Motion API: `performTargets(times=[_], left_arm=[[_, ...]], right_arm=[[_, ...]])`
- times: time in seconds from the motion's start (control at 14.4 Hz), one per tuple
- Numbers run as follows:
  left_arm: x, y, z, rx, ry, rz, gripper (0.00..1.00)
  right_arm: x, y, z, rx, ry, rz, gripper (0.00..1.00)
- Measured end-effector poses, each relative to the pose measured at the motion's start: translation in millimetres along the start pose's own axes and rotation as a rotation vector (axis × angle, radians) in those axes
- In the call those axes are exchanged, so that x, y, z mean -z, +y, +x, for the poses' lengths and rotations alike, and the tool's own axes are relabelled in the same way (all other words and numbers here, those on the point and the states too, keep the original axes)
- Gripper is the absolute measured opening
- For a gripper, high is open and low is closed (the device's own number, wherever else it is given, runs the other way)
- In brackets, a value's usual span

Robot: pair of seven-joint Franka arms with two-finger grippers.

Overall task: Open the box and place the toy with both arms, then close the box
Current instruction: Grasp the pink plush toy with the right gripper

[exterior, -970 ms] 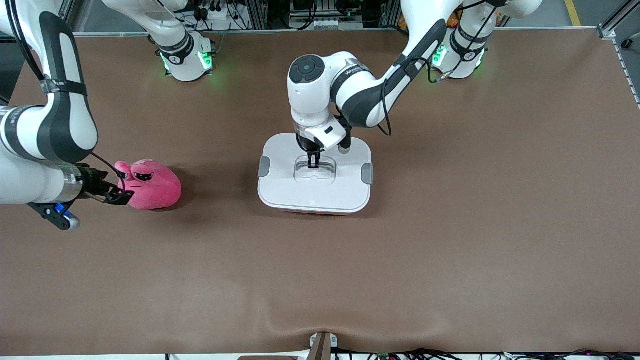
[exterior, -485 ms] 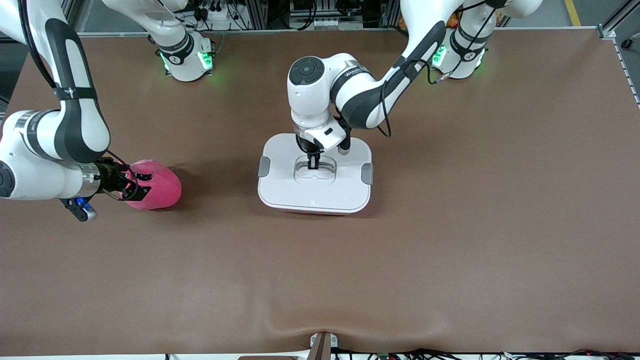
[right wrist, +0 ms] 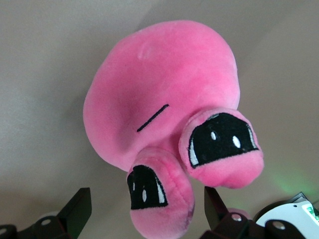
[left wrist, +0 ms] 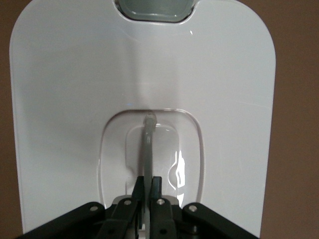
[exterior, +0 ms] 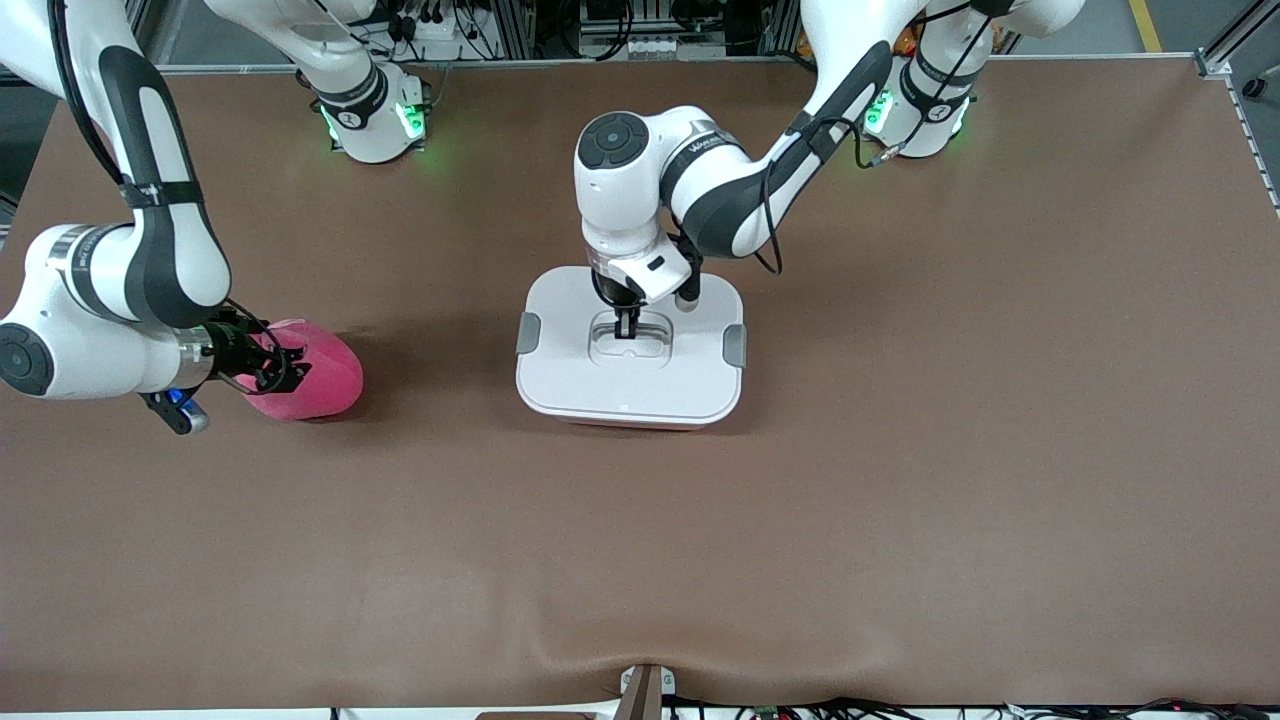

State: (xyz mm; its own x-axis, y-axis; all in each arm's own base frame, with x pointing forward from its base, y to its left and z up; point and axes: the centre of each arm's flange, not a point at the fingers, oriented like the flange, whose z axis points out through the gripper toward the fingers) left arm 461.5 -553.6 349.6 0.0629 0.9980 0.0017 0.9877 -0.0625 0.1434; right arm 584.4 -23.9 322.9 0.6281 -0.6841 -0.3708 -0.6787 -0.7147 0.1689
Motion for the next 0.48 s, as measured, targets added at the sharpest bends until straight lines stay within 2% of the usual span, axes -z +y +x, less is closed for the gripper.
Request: performTargets(times=[0.21,0.48], left_arm=[[0.0,0.0,0.0,-0.018,0.0,0.0,0.07],[0.1,0.1,0.0,-0.024,0.0,0.0,0.07]], right_arm=[[-1.6,0.7,0.7,-0.002,-0.001,0.0,0.97],[-2.3,-0.3,0.7,-0.007,-0.008,0.018,0.58]])
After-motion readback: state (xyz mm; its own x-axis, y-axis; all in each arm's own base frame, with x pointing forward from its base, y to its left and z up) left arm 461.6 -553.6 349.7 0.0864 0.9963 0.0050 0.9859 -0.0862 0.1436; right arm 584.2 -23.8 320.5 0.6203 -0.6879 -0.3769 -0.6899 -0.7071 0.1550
